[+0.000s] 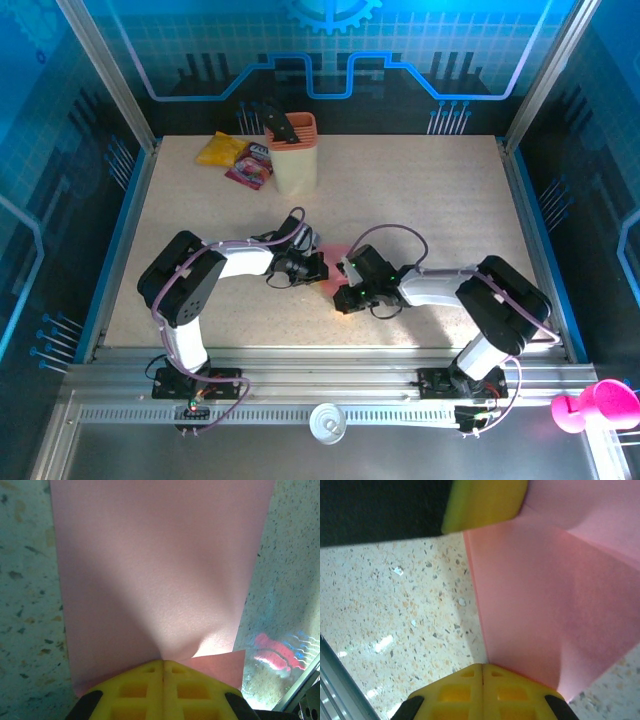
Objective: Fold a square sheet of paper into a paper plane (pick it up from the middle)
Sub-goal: Third fold the triangle at the center of the table.
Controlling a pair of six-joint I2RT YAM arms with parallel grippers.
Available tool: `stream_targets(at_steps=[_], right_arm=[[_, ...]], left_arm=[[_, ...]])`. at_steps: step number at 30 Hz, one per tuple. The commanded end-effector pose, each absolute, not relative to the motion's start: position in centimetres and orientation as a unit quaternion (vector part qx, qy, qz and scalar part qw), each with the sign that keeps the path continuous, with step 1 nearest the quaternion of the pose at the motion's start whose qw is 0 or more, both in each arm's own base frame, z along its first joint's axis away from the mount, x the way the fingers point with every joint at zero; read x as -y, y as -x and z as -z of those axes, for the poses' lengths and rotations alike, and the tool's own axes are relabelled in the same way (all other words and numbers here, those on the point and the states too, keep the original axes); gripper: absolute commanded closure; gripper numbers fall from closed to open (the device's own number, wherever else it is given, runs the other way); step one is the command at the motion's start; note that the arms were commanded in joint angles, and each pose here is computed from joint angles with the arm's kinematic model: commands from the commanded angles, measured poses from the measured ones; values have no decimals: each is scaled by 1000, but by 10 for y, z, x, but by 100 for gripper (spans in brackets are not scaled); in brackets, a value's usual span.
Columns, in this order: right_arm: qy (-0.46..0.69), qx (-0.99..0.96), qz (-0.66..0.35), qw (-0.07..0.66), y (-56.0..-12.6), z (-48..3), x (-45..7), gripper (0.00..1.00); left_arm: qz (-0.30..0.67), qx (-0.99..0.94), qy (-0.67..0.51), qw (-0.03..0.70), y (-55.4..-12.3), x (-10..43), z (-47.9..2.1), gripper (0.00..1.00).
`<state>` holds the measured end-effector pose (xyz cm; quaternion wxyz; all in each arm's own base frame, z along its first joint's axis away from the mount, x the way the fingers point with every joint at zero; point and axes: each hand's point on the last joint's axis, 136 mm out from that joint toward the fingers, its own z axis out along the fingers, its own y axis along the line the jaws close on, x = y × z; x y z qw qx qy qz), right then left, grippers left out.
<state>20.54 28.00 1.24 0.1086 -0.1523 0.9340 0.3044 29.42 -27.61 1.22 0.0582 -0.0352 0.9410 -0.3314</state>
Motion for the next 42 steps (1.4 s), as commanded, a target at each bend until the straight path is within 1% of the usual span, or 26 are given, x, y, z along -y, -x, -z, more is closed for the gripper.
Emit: stream_targets(at_steps=[1, 6, 14, 20, 27, 31, 36, 39, 42], right_arm=[[126, -955, -265, 52, -177, 14, -250, 100], [103, -960, -256, 42, -171, 25, -238, 100], [61, -966, -249, 27, -158, 31, -219, 100], [45, -972, -228, 23, -151, 25, -202, 100], [25, -973, -226, 45, -158, 5, -186, 100], [19, -961, -263, 87, -172, -28, -196, 100], [18, -936, -326, 132, -192, -67, -226, 100], [26, -927, -341, 152, -204, -79, -248, 100], [34, -922, -353, 159, -214, -83, -270, 100]], left_arm=[[246, -967, 51, 32, -276, 244, 28, 100], [238, -969, 56, 32, -276, 241, 30, 100], [205, -973, 99, 32, -274, 225, 38, 100], [188, -975, 118, 30, -274, 218, 43, 100], [178, -974, 136, 22, -270, 213, 48, 100], [162, -973, 163, 21, -264, 204, 51, 100], [160, -957, 241, 26, -253, 191, 51, 100], [171, -938, 300, 32, -247, 187, 50, 100], [176, -925, 334, 43, -244, 187, 47, 100]])
